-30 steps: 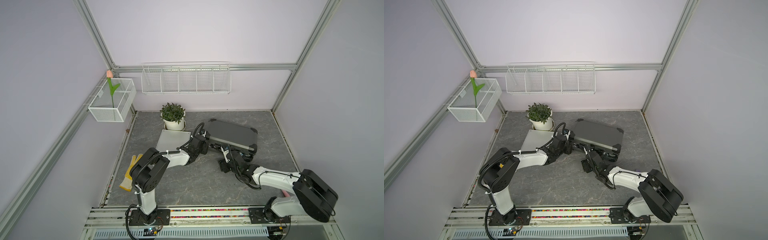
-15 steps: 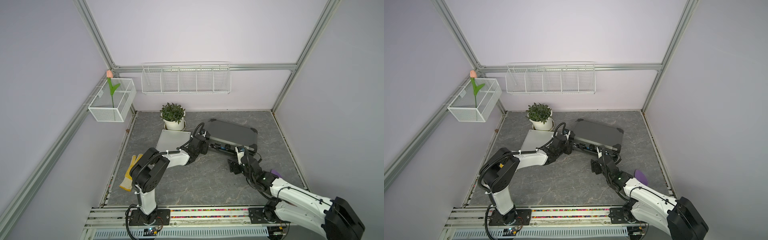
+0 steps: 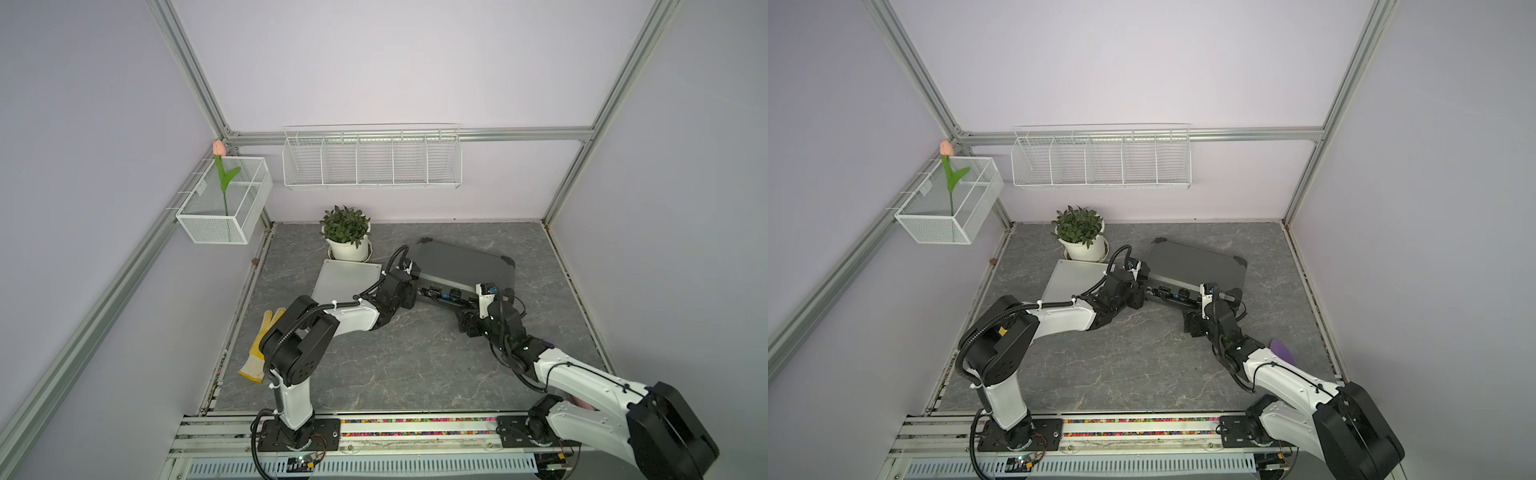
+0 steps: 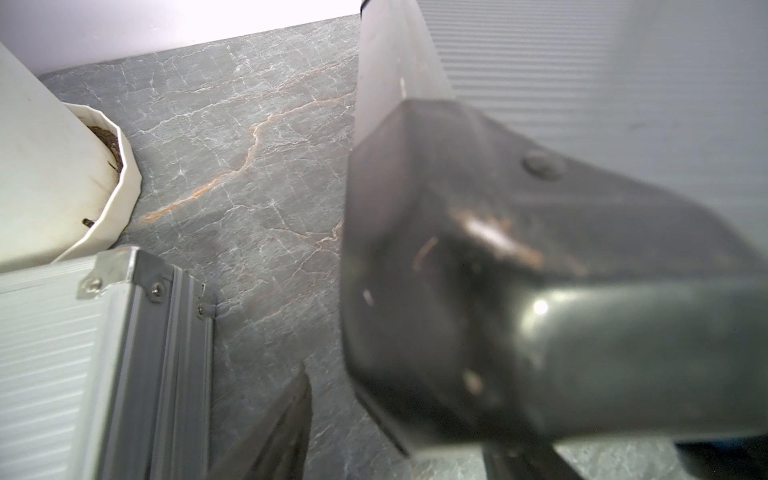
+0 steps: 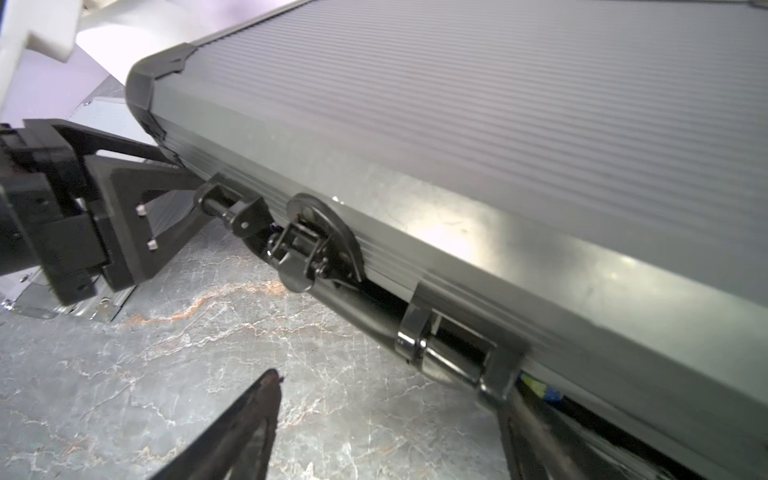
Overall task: Close the poker set cases
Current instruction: Close the lid of the poker set case.
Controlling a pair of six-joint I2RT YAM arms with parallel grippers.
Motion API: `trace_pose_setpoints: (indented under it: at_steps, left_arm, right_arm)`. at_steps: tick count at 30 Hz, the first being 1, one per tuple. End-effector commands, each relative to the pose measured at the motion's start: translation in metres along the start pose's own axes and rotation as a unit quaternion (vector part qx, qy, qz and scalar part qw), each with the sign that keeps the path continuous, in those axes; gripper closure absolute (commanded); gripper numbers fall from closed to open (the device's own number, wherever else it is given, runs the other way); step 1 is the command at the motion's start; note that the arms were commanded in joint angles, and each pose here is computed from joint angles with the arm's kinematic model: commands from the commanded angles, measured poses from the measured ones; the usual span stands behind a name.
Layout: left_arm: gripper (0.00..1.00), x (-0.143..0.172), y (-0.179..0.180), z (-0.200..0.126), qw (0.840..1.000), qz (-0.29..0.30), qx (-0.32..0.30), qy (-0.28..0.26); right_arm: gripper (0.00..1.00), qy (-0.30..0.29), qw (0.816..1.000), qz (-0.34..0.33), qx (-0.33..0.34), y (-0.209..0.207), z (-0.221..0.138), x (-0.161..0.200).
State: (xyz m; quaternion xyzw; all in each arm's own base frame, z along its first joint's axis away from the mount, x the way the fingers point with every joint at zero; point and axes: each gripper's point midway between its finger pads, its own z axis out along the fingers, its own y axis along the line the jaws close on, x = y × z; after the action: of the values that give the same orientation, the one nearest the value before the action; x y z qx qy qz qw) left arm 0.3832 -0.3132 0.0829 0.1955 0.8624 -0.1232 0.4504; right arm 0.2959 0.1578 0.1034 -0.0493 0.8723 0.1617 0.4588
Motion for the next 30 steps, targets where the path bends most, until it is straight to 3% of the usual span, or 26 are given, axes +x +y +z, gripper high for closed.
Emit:
trace_pose_setpoints:
  at_steps: [1, 10, 20, 30]
  left_arm:
    - [0.37, -0.033, -0.008, -0.008, 0.999, -0.003, 0.013, -0.040]
    - [0.37, -0.035, -0.009, -0.009, 0.999, -0.003, 0.016, -0.040]
    - [0.37, -0.035, -0.009, -0.012, 0.999, -0.002, 0.015, -0.038]
    - [0.37, -0.036, -0.006, -0.019, 0.999, -0.001, 0.012, -0.038]
  right_arm:
    - [0.19, -0.022, 0.999, 0.023, -0.025, 0.009, 0.004, -0.015]
    - [0.23, -0.035, 0.997, 0.034, -0.054, 0.013, 0.015, -0.020]
    - [0.41, -0.041, 0.996, 0.023, -0.079, 0.022, 0.011, -0.024]
    - [0.43, -0.027, 0.995, 0.032, -0.093, 0.023, -0.002, -0.016]
